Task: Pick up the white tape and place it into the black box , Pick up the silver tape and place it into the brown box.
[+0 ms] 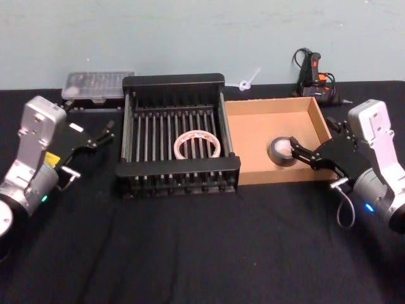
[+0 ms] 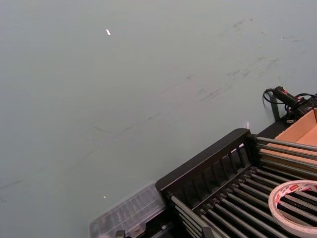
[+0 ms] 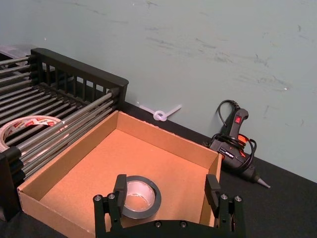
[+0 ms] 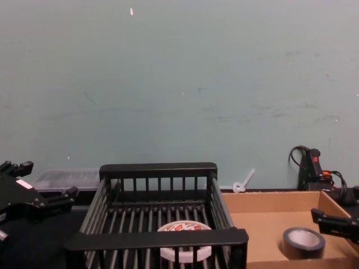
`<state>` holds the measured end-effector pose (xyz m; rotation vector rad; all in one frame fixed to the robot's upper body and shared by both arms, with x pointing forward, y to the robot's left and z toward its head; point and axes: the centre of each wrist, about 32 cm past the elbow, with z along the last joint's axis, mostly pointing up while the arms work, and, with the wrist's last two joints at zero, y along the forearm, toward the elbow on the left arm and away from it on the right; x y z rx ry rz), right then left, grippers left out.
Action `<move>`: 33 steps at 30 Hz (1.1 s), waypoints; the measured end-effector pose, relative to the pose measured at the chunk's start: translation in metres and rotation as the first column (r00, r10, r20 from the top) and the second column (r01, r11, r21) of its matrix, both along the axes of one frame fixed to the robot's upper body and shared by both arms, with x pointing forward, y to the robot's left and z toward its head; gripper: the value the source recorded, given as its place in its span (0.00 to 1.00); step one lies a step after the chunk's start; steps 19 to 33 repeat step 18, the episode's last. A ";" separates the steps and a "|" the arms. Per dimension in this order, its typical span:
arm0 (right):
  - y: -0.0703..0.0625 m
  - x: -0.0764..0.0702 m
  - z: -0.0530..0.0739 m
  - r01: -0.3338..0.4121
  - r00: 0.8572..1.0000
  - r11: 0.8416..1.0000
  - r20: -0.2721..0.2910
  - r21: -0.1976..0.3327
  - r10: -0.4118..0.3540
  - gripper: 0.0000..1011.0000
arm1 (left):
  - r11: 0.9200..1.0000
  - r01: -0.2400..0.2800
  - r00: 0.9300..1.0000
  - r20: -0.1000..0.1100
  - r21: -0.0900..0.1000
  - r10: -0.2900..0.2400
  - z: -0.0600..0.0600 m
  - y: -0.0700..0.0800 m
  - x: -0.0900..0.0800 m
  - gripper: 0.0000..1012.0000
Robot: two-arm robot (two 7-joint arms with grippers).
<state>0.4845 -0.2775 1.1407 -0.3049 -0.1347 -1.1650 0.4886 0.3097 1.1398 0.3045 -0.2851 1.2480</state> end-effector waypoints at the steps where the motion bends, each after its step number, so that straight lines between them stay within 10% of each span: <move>1: 0.000 0.000 0.000 0.000 1.000 1.000 0.000 0.000 0.000 0.99 | 1.000 0.000 1.000 0.000 0.000 0.000 0.000 0.000 0.000 0.99; 33: 0.000 0.000 0.000 0.000 1.000 1.000 0.000 0.000 0.000 0.99 | 1.000 0.000 1.000 0.000 0.000 0.000 0.000 0.000 0.000 0.99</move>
